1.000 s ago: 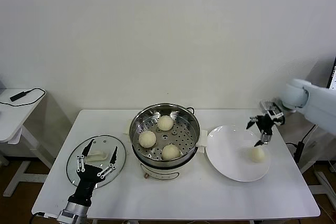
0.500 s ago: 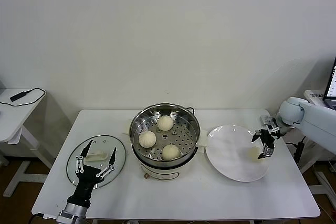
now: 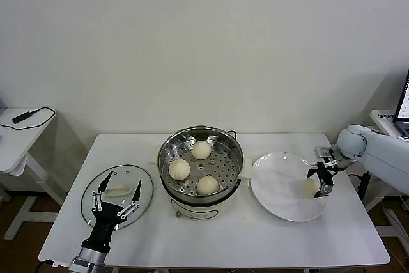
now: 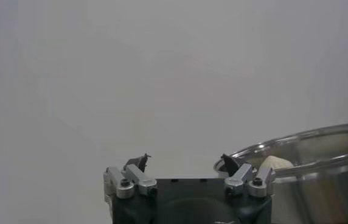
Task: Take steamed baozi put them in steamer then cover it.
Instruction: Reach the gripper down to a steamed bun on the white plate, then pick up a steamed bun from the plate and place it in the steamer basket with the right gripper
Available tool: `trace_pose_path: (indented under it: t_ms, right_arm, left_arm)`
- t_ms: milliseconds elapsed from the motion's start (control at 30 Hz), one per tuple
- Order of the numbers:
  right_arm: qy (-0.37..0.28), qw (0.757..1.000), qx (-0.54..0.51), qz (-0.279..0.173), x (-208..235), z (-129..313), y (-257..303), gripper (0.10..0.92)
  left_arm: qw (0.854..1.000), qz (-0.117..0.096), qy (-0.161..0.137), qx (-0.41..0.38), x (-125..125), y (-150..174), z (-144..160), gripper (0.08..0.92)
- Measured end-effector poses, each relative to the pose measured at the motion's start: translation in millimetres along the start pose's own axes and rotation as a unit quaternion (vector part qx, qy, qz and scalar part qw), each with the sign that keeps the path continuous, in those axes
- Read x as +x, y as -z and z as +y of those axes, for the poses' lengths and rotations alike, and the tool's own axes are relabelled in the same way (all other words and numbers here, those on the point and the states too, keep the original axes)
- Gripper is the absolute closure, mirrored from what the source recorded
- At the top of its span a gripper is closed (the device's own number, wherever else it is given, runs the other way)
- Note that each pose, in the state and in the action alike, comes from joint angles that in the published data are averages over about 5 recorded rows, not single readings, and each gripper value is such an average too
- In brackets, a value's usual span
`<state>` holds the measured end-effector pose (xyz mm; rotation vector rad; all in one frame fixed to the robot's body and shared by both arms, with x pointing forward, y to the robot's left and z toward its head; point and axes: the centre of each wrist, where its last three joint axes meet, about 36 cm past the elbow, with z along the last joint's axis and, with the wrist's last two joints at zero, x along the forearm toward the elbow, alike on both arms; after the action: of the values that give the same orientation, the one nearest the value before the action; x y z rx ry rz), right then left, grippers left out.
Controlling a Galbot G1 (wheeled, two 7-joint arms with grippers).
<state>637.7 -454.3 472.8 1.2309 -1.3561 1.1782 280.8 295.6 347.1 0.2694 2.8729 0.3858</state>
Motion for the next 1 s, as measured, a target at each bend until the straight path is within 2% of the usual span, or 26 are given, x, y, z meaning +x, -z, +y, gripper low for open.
trace_pose_path:
  t_ms: [200,533,767,1000]
  right_arm:
    - [-0.001,1.000,0.000,0.000,0,1,0,0.348]
    - [-0.002,1.000,0.008,-0.005,23,-4,7,0.377]
    - [-0.007,0.999,0.043,-0.025,85,-21,47,0.378]
    - [-0.018,0.994,0.098,-0.055,166,-34,123,0.381]
  left_arm:
    - [1.000,0.000,0.002,-0.001,-1,-1,2,0.177]
    - [1.000,-0.006,-0.001,-0.001,-3,2,1,0.177]
    - [1.000,-0.012,-0.005,0.001,-6,4,-2,0.177]
    - [1.000,-0.017,-0.007,0.002,-8,7,-3,0.177]
